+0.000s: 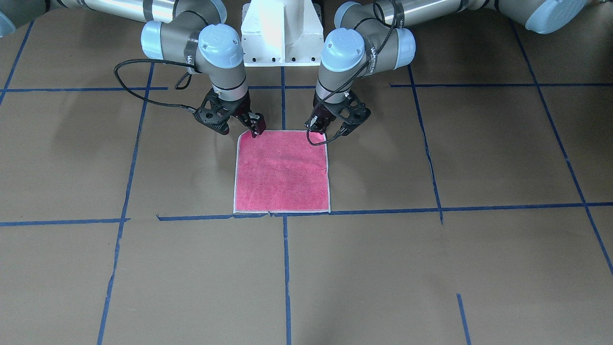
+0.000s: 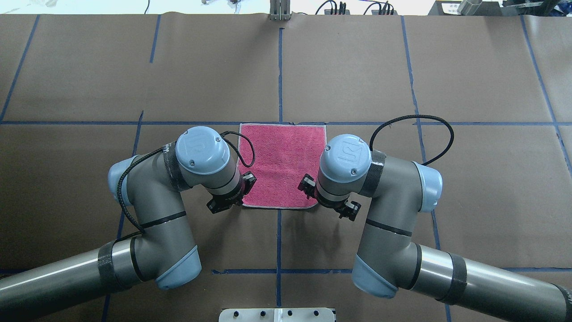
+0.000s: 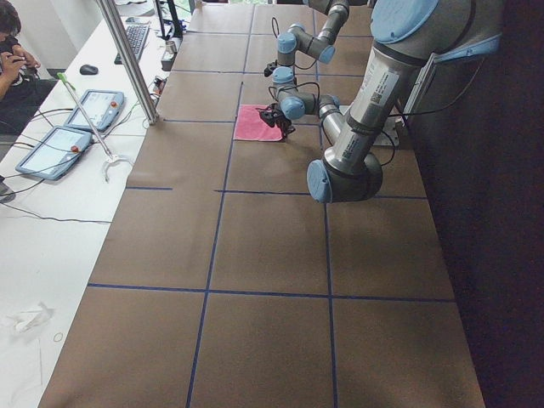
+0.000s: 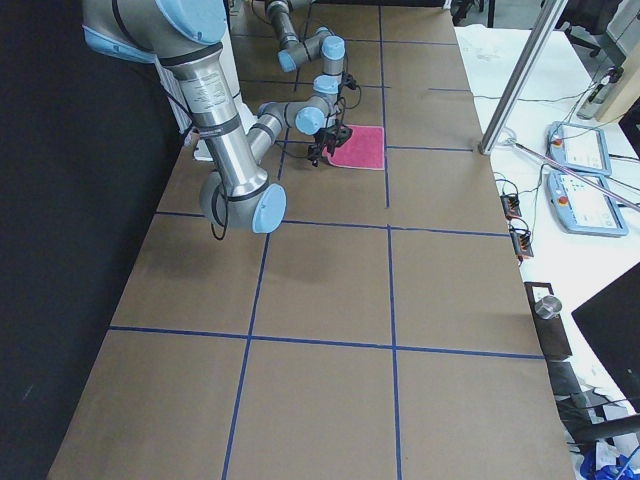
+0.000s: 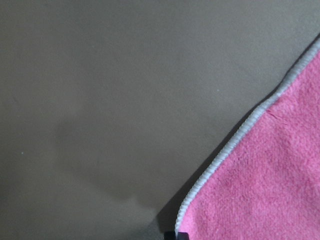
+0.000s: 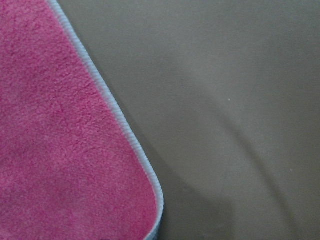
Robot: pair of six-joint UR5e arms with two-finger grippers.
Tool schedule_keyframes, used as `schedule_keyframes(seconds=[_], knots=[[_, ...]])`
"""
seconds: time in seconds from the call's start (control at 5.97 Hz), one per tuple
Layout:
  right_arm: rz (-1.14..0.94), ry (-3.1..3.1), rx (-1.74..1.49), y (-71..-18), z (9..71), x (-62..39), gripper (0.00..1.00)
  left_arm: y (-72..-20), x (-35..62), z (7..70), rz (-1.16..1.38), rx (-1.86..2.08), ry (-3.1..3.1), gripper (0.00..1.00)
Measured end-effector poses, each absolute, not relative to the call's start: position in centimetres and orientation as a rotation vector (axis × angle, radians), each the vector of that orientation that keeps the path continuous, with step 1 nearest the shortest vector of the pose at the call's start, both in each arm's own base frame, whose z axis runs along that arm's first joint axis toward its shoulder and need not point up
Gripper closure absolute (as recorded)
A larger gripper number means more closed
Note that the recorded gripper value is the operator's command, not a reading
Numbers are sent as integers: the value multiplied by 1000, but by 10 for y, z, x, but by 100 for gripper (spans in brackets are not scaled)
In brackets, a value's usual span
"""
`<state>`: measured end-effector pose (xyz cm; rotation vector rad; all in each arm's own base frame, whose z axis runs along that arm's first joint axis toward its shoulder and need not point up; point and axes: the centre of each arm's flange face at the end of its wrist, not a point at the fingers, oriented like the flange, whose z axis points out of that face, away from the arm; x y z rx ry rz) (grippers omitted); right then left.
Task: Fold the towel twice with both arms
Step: 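Close both grippers on the pink towel's nearer corners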
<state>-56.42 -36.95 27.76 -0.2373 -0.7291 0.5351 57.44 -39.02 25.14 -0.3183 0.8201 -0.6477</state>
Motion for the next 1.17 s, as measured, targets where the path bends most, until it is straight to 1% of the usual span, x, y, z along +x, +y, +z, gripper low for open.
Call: schedule_keyframes(seconds=[0.17,0.5,0.67,0.84,1.01,1.17], knots=[[534,-731,-237,-369,277,-564,25,-391,574,251,-648,-318,820,100],[537,-737,-235,-371,274,-562,44,-391,574,251,-648,-317,820,100],[540,-739,-233,-373,274,-561,61,-391,574,252,-648,-317,820,100],[542,-739,-232,-375,274,-560,76,-391,574,252,-648,-317,820,100],[543,-739,-232,-376,274,-560,87,-391,574,252,-648,-317,820,100],[543,-739,-231,-376,274,-559,95,-391,574,251,-649,-316,821,100]])
